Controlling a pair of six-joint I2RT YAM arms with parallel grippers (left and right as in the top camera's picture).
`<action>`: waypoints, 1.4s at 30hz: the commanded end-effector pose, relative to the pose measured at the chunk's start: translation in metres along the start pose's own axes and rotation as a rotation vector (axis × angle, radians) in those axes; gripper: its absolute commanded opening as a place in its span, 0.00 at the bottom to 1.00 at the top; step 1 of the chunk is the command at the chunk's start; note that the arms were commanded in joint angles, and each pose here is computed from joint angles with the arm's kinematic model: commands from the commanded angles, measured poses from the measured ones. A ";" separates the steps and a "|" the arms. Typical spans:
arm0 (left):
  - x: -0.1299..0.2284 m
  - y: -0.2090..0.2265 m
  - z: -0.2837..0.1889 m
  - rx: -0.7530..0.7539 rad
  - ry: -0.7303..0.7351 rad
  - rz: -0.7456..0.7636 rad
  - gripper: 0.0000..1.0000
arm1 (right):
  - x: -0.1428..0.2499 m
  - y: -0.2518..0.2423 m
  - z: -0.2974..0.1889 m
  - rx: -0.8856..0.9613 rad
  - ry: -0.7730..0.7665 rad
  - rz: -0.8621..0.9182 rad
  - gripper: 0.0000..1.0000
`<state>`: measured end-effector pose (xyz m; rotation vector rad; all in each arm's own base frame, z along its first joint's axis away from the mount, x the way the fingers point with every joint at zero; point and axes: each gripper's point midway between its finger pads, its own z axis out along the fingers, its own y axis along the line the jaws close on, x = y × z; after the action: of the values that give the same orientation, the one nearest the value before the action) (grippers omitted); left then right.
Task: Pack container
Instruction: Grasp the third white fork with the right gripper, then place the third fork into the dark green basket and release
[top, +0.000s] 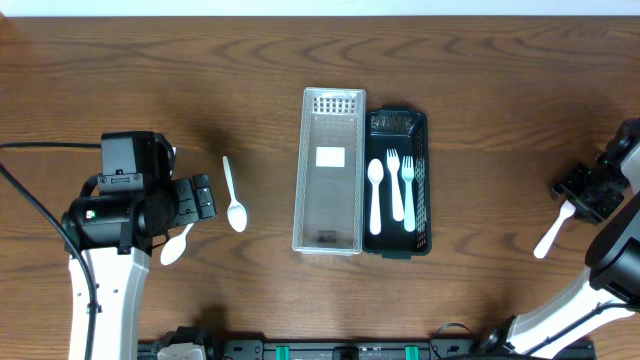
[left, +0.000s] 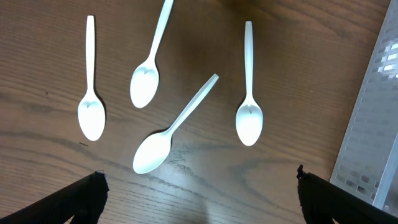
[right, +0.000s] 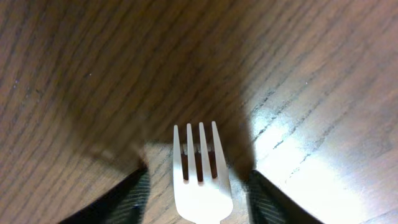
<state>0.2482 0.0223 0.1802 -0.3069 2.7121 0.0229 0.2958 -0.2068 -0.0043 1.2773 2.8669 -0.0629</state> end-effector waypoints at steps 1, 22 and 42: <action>-0.002 0.000 -0.002 0.000 -0.003 -0.006 1.00 | 0.009 -0.004 0.012 0.033 0.035 -0.009 0.44; -0.002 0.000 -0.002 0.000 -0.004 -0.006 1.00 | 0.008 0.047 -0.064 -0.062 -0.110 -0.122 0.10; -0.003 0.000 -0.002 0.000 -0.004 -0.006 1.00 | 0.193 0.259 -0.187 -0.304 -0.349 -0.719 0.10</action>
<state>0.2482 0.0222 0.1802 -0.3059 2.7123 0.0229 0.3629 0.1091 0.1947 0.0832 2.6578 0.2021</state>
